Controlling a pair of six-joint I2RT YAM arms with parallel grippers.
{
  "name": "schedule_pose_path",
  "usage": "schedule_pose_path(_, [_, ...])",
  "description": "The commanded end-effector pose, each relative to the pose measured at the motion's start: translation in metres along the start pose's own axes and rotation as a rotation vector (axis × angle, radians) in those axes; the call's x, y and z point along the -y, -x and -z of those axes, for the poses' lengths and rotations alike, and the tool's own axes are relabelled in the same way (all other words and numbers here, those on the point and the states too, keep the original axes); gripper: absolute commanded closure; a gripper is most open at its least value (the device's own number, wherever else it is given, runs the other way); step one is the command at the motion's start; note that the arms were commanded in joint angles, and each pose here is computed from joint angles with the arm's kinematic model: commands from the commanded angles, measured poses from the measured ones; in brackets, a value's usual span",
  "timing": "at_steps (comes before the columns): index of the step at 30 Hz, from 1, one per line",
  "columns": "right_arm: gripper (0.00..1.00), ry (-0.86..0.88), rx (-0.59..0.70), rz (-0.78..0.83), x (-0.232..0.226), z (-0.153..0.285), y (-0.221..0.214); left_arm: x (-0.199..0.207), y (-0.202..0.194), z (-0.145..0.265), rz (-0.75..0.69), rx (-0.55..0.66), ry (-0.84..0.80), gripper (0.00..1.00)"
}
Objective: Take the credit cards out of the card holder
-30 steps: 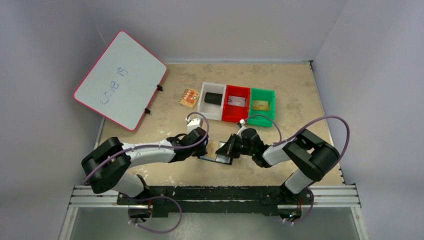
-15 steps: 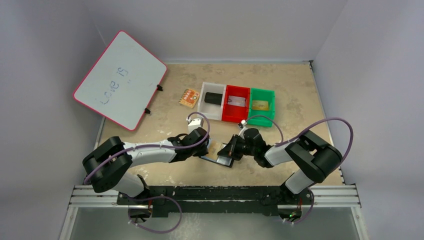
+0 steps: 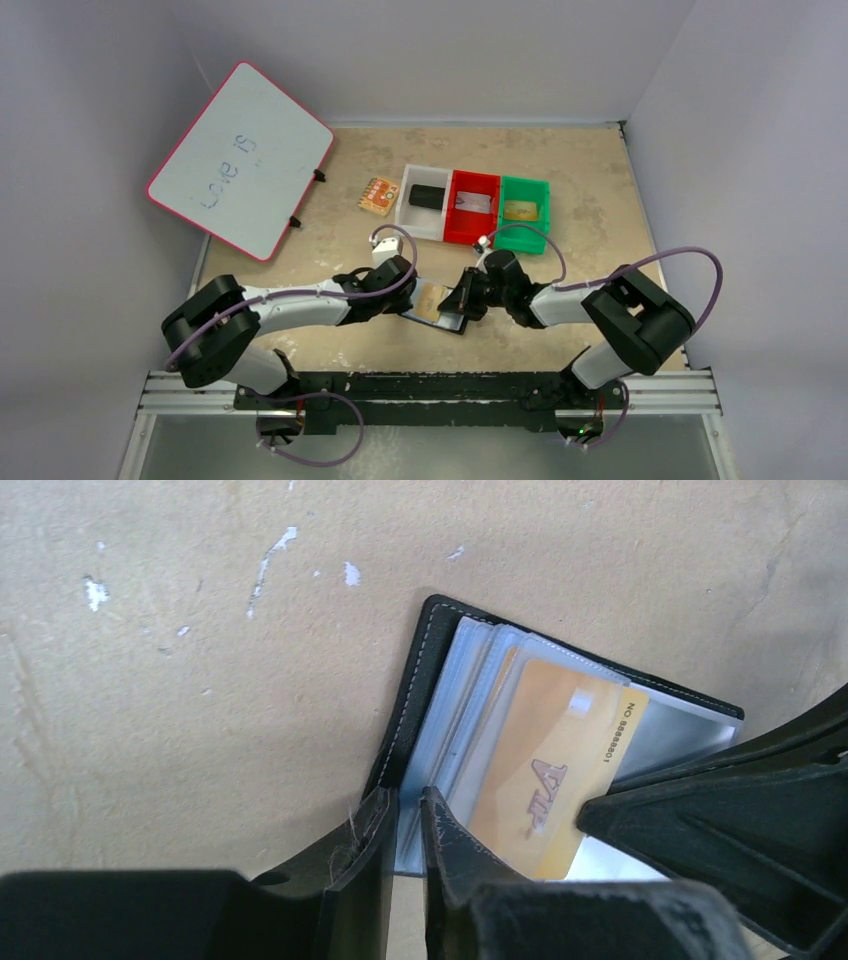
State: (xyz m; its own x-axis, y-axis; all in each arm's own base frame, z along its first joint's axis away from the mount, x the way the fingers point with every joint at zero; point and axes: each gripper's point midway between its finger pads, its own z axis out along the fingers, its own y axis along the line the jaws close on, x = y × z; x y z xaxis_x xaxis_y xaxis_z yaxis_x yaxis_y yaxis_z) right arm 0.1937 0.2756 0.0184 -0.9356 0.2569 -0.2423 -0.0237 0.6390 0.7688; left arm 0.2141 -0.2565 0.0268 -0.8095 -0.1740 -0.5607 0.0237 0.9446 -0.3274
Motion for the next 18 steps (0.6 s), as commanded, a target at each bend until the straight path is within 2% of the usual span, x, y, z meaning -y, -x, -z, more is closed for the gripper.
schedule_pose_path(1, [1.0, -0.088, -0.01, 0.049, 0.016, 0.001, 0.002, 0.005, 0.02, 0.016, 0.016, 0.061, -0.013, 0.82])
schedule_pose_path(7, [1.0, -0.116, 0.0, 0.085, 0.022, -0.001, 0.01, 0.043, 0.049, 0.037, 0.013, 0.123, -0.157, 0.7])
schedule_pose_path(9, [1.0, -0.14, -0.01, 0.111, 0.028, -0.001, 0.013, 0.052, 0.052, 0.039, -0.002, 0.12, -0.186, 0.68])
schedule_pose_path(18, [1.0, -0.126, -0.036, 0.191, 0.031, -0.002, 0.022, 0.07, 0.024, 0.014, -0.055, 0.026, -0.234, 0.67])
